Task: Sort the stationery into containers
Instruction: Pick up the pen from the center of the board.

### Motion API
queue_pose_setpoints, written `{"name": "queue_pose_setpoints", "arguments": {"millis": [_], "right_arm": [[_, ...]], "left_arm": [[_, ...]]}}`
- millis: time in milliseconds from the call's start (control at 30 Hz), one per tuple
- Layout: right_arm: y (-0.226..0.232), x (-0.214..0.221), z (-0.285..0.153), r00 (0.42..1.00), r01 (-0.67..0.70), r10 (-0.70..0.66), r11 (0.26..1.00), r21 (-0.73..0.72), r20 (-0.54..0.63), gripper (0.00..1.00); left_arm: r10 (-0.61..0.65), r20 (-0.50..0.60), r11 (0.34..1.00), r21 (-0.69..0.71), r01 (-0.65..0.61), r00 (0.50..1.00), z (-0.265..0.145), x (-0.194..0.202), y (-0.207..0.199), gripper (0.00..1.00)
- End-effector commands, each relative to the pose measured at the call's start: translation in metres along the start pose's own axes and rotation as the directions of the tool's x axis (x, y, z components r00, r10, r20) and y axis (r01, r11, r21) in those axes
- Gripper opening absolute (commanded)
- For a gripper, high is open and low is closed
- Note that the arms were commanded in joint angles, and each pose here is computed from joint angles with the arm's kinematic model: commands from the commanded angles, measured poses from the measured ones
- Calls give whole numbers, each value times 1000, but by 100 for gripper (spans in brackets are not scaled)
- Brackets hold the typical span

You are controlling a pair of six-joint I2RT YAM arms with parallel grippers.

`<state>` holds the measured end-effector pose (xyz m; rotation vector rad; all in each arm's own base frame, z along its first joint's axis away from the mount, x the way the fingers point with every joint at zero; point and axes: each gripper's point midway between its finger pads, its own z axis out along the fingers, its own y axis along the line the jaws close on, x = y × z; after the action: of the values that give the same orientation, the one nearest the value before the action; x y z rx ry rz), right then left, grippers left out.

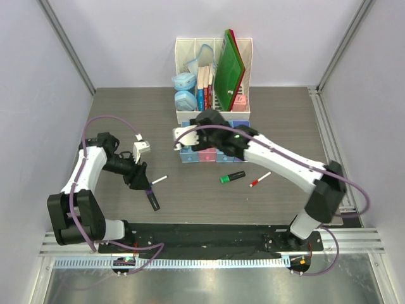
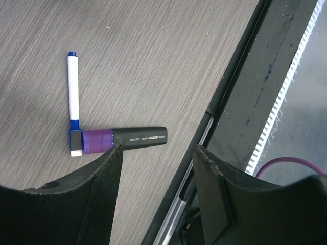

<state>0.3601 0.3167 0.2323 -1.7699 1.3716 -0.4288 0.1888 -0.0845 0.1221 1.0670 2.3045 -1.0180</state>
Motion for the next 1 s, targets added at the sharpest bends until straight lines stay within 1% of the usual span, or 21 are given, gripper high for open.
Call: {"name": "queue_pose_setpoints", "arguments": {"millis": [0,67,100,167,300,400,467,567,700,867,967], "right_arm": [[63,48,-47,990,-138,136,955,-264,-24,61],[85,60,-56,991,-136,134,937,-323,-29,61],[105,74,-54,989,-147,133,919,-367,-64,61],[129,84,-53,986,-169,147,888,-427,-84,60],[154,96,-45,977,-214,190,835,-507,-99,59],[160,102,-33,969,-245,222,812,-530,-107,59],[156,103,-24,966,-256,240,817,-517,-100,59],[157,103,-11,964,-262,247,811,-523,-99,59],[167,102,7,961,-272,255,785,-557,-109,59],[179,101,20,959,-276,260,763,-584,-113,58],[188,104,23,958,-279,257,750,-600,-124,59]], "left_arm": [[50,30,999,-1,-50,998,-1,-5,2,58],[52,38,999,1,-52,998,-1,-6,1,58],[52,40,999,6,-52,998,-1,-7,0,57],[56,45,998,7,-56,997,-1,-8,-1,58],[56,43,998,14,-56,998,1,-4,-3,58],[57,27,998,8,-57,998,4,2,-1,58],[50,9,999,2,-50,999,5,7,2,58],[43,-20,999,2,-43,999,7,14,6,58],[7,-45,1000,22,-6,999,10,21,6,57],[-41,-56,998,48,44,998,13,26,2,57],[-49,-71,998,24,51,996,13,29,6,57]]}}
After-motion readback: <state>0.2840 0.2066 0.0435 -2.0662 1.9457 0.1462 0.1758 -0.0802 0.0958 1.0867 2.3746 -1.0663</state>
